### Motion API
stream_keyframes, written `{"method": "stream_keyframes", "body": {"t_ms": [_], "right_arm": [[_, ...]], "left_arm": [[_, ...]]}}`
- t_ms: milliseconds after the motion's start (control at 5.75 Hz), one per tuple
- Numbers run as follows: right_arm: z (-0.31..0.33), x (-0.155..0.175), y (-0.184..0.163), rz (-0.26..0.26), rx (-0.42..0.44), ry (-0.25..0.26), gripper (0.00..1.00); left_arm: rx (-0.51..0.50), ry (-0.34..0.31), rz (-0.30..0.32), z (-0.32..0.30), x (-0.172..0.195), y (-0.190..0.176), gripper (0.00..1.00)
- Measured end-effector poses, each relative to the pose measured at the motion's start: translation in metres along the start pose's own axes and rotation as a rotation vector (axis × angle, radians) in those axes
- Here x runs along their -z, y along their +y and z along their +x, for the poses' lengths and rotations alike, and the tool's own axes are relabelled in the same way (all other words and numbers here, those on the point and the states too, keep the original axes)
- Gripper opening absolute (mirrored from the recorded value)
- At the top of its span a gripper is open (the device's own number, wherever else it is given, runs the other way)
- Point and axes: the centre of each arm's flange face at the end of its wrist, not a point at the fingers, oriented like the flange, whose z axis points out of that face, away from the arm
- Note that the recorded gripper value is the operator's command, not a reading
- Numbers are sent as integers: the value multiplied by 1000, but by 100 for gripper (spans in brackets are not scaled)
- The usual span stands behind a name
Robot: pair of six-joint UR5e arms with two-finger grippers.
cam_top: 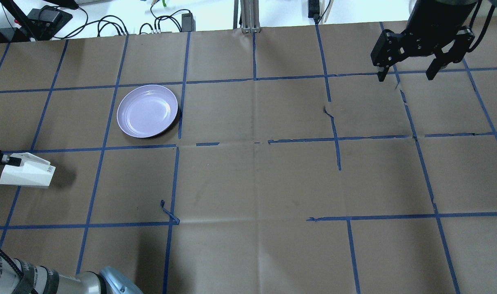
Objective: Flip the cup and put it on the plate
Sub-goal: 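Carry the held mug with the left gripper over the white plate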
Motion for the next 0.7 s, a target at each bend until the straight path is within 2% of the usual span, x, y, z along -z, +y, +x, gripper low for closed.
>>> {"method": "stream_keyframes", "body": {"t_ms": [174,522,696], "right_arm": [[0,0,0,0,0,0,100],[0,0,0,0,0,0,100],[0,0,0,0,0,0,100]], "left_arm": [[-67,-117,3,61,-15,-38,0],[-183,-377,4,180,-87,-105,0],[-249,-473,13,222,-131,-123,0]]}}
